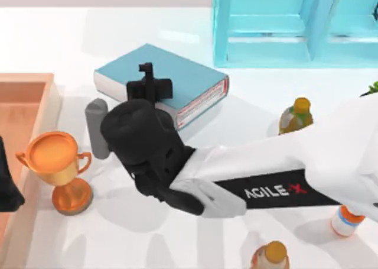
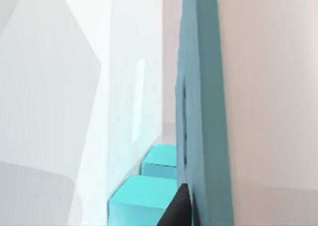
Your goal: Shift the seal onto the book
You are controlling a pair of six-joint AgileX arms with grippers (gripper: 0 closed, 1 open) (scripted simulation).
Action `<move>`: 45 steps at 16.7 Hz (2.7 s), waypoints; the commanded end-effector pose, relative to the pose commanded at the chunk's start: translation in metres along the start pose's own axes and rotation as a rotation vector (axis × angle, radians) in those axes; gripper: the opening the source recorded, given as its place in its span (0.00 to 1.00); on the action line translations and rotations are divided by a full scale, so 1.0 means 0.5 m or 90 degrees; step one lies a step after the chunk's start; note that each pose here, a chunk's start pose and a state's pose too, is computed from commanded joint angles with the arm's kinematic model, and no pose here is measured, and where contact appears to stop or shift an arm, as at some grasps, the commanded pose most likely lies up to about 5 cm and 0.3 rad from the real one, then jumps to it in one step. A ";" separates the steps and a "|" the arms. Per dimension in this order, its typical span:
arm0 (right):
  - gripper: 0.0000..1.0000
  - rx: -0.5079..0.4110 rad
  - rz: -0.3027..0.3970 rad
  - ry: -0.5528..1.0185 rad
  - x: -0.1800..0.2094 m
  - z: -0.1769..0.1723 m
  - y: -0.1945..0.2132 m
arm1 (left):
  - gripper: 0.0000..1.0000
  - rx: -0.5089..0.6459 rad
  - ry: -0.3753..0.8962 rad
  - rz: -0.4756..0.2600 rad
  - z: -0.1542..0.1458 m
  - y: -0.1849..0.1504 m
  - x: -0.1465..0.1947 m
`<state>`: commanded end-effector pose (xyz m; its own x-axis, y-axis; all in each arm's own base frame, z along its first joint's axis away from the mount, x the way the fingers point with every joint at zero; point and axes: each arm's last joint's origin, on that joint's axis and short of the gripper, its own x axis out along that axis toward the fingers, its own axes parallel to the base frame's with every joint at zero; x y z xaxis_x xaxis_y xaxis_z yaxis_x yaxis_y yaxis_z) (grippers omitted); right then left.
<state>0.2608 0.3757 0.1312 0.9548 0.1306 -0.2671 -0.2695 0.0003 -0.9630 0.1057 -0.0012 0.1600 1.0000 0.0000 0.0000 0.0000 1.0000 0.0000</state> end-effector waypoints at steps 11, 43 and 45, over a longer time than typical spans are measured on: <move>0.00 -0.001 0.000 0.000 0.014 -0.001 0.057 | 1.00 0.000 0.000 0.000 0.000 0.000 0.000; 1.00 -0.015 0.059 0.008 0.006 -0.016 0.114 | 1.00 0.000 0.000 0.000 0.000 0.000 0.000; 1.00 -0.032 0.077 0.001 -0.037 0.000 0.142 | 1.00 0.000 0.000 0.000 0.000 0.000 0.000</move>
<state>0.2240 0.3735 0.0676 0.9160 0.1251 -0.3811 -0.3757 -0.0649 -0.9245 0.1057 -0.0012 0.1600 1.0000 0.0000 0.0000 0.0000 1.0000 0.0000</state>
